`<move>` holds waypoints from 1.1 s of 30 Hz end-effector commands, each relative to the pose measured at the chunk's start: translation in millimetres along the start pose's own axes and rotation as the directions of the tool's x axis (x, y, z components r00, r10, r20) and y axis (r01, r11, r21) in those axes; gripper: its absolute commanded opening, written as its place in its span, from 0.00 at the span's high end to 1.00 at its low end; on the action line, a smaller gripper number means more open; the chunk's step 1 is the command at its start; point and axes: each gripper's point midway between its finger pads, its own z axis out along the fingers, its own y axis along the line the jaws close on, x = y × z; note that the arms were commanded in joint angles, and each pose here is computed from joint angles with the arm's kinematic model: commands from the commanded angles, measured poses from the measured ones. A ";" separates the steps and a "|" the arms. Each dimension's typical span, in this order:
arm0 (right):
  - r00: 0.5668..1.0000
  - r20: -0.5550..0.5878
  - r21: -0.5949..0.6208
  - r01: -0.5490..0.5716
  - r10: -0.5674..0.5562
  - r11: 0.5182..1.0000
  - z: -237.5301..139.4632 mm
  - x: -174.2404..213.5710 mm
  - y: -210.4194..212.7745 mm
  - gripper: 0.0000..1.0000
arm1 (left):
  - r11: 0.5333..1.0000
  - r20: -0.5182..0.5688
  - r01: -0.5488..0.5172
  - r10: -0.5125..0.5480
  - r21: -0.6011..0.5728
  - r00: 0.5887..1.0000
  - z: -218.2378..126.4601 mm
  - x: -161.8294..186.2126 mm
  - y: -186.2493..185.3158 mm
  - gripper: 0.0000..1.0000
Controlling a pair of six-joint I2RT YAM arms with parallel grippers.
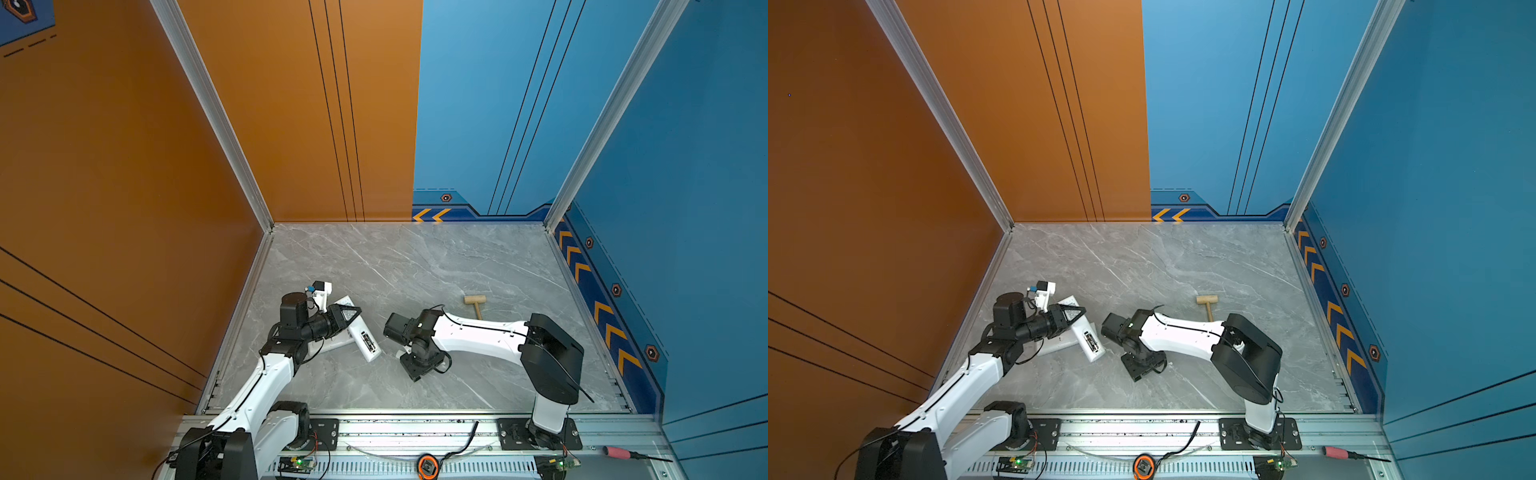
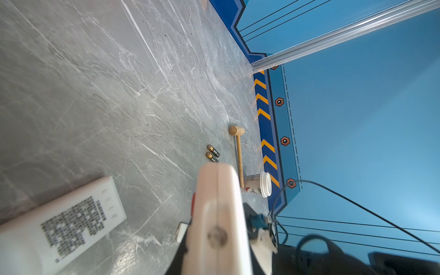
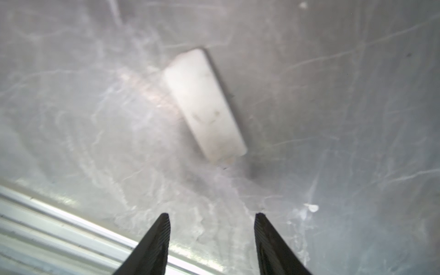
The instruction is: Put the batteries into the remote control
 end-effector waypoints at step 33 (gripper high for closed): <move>0.995 0.002 -0.127 -0.094 0.095 0.987 29.3 -51.7 -2.3 0.46 | 1.000 0.031 0.000 0.001 -0.015 1.000 -3.9 -6.4 6.6 1.00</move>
